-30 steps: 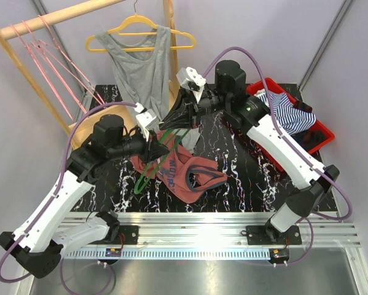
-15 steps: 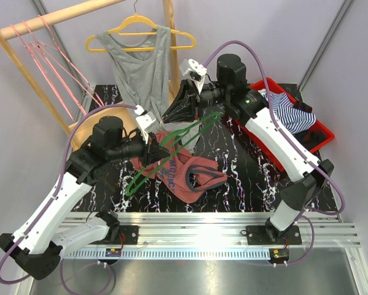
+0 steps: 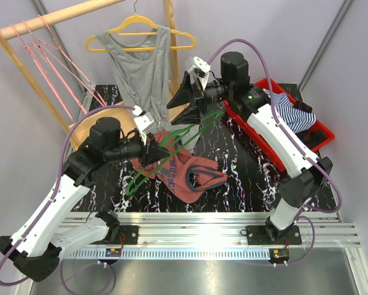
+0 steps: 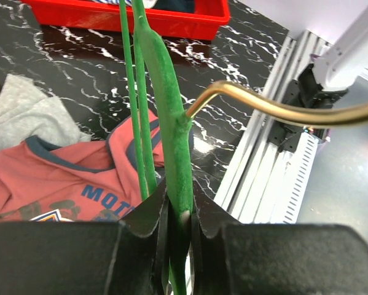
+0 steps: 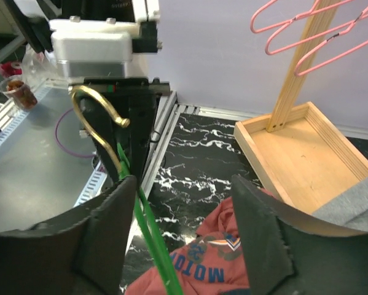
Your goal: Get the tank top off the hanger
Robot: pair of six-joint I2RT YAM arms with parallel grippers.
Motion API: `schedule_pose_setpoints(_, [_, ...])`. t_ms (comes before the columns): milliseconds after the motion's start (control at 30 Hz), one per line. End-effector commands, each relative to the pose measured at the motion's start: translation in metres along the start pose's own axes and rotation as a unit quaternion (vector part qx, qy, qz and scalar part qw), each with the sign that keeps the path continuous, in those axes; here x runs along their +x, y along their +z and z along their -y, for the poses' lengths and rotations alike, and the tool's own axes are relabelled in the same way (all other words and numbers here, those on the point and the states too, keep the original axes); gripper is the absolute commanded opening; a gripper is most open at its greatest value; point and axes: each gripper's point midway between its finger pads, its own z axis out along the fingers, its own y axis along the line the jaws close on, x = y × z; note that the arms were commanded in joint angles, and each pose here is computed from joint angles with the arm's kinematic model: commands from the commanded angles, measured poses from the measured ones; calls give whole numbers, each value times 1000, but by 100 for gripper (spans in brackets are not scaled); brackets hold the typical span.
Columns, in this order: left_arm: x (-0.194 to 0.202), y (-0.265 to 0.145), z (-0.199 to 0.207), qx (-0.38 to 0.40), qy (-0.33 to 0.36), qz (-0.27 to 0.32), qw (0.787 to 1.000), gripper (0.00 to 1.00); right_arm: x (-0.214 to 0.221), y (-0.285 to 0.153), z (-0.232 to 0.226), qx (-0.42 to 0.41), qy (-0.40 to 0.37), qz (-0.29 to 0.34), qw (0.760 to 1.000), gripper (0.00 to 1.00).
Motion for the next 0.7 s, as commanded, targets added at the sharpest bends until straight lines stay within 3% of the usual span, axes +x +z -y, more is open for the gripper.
schedule_pose_setpoints(0, [-17, -4, -6, -27, 25, 36, 999, 0, -21, -22, -15, 0, -65, 2, 998, 72])
schedule_pose_setpoints(133, [-18, -8, -8, -38, 29, 38, 998, 0, -4, -47, -14, -19, -82, -13, 996, 82])
schedule_pose_setpoints(300, [-18, -7, -6, -25, 45, 33, 998, 0, 30, -49, -31, -46, -56, -66, 995, 82])
schedule_pose_setpoints(667, [-22, -1, 3, 10, 51, 23, 998, 0, 84, -15, -33, -89, -110, -156, 978, 78])
